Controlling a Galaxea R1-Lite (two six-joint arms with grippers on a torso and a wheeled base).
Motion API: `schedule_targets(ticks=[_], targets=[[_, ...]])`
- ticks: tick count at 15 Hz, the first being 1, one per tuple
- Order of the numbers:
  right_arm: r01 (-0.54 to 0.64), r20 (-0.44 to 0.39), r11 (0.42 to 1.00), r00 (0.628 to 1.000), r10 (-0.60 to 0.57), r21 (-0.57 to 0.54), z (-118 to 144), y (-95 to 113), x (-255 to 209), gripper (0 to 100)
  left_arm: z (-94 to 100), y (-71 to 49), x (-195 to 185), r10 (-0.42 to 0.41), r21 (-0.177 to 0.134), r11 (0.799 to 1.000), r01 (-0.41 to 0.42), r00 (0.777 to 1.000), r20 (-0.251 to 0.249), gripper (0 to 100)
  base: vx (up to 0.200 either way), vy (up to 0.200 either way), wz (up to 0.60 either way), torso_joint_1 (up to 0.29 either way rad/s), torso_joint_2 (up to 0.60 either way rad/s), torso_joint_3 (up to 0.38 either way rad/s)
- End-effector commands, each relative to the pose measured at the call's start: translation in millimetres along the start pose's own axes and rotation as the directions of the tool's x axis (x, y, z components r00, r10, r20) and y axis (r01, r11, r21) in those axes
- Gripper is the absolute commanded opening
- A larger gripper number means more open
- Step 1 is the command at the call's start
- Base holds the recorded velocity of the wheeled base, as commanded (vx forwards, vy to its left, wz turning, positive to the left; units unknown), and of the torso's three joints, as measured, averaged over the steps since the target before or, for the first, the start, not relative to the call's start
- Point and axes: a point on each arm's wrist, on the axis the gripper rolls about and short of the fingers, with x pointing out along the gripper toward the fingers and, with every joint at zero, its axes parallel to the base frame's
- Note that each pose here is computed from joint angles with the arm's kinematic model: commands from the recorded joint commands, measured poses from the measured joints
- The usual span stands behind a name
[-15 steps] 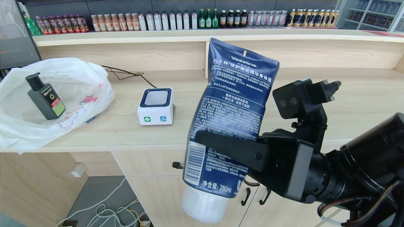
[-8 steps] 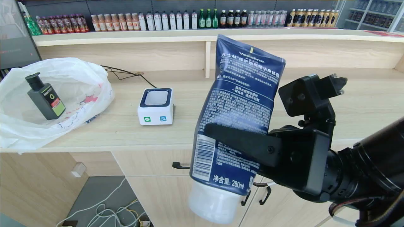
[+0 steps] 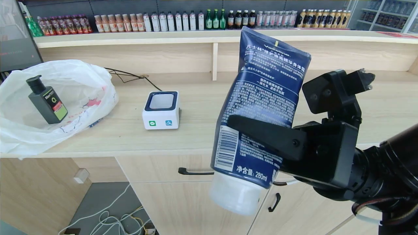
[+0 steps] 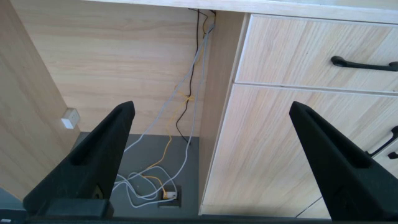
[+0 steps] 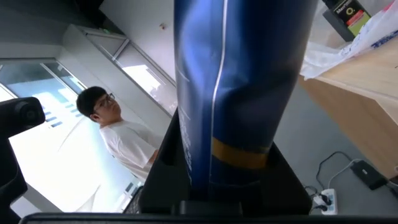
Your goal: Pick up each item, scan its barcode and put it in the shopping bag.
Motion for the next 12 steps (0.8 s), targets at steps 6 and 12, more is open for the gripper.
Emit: schedule_targets(ticks=[6, 12], targets=[[0.017, 0.002, 1.0, 1.0, -0.017, 0.0, 0.5, -3.6, -3.0, 0, 0.0, 0.0, 0.0, 0.0, 0.001, 1.0, 0.0, 1.0, 0.0, 100, 0.0, 0.0, 0.0, 0.0, 0.0, 0.0], [0.019, 0.02, 0.999, 1.0, -0.018, -0.026, 6.3, -3.4, -4.0, 0, 0.0, 0.0, 0.0, 0.0, 0.001, 1.0, 0.0, 1.0, 0.0, 100, 0.0, 0.0, 0.0, 0.0, 0.0, 0.0]])
